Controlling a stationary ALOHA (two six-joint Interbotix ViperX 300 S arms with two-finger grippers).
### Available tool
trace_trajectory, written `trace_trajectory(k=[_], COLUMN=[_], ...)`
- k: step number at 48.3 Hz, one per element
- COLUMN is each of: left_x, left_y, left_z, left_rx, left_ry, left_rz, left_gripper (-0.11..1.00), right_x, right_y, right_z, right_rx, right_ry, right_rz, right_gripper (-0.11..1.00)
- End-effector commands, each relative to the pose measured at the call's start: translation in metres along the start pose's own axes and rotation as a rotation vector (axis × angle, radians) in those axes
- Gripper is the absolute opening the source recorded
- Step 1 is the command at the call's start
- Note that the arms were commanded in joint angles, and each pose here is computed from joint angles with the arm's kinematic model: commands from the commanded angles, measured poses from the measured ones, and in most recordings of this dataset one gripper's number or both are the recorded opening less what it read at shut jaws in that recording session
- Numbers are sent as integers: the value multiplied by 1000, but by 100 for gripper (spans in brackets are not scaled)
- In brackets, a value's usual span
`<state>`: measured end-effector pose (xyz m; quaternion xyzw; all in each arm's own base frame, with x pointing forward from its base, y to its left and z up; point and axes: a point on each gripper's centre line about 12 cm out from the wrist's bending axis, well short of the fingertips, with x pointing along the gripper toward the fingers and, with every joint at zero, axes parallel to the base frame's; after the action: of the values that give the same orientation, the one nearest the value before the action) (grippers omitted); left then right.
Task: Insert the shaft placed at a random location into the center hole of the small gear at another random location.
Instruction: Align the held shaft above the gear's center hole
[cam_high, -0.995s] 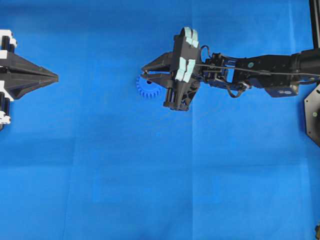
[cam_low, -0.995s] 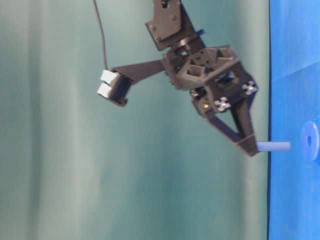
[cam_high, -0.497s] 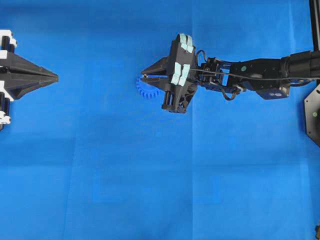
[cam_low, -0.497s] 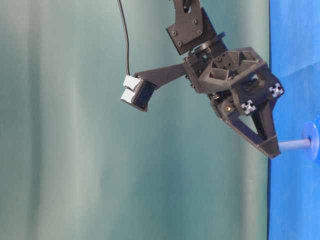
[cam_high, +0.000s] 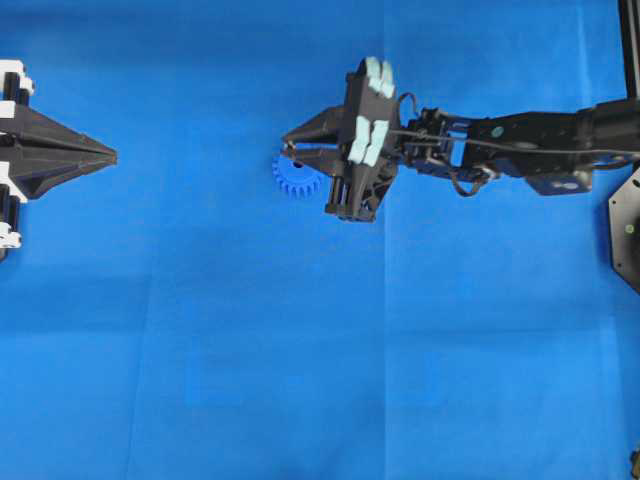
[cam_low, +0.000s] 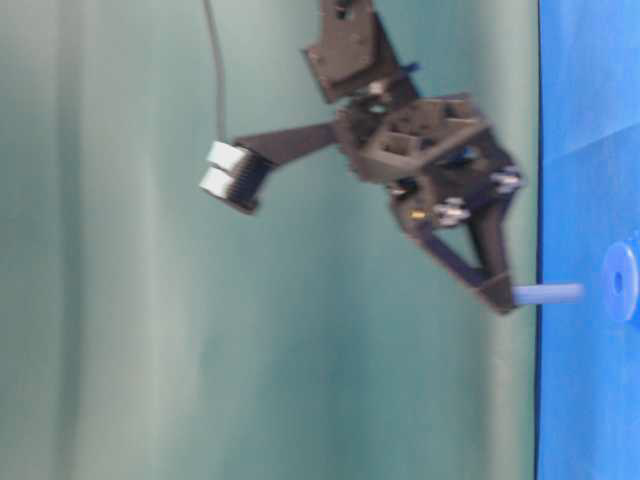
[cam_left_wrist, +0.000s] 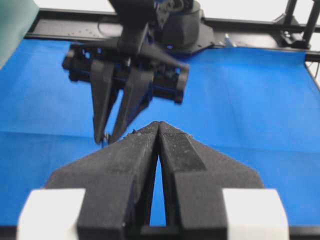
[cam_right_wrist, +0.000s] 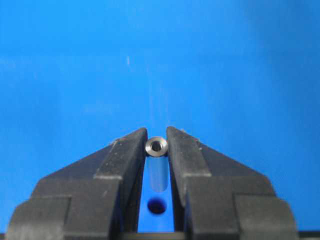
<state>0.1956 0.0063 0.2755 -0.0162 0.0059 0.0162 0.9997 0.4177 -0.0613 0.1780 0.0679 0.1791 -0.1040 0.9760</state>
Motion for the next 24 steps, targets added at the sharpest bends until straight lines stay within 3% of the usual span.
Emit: trace_trajectory(k=[1,24], left_x=[1,1], left_y=[0,0], left_z=[3,3], left_rx=[0,1], left_ry=[-8,-9], left_rz=[2,2], left_gripper=[0,0], right_x=[-9,5], right_y=[3,0], right_z=[19,-7], right_rx=[-2,0], right_ry=[-53,6], right_rz=[8,-1], right_gripper=[4,4])
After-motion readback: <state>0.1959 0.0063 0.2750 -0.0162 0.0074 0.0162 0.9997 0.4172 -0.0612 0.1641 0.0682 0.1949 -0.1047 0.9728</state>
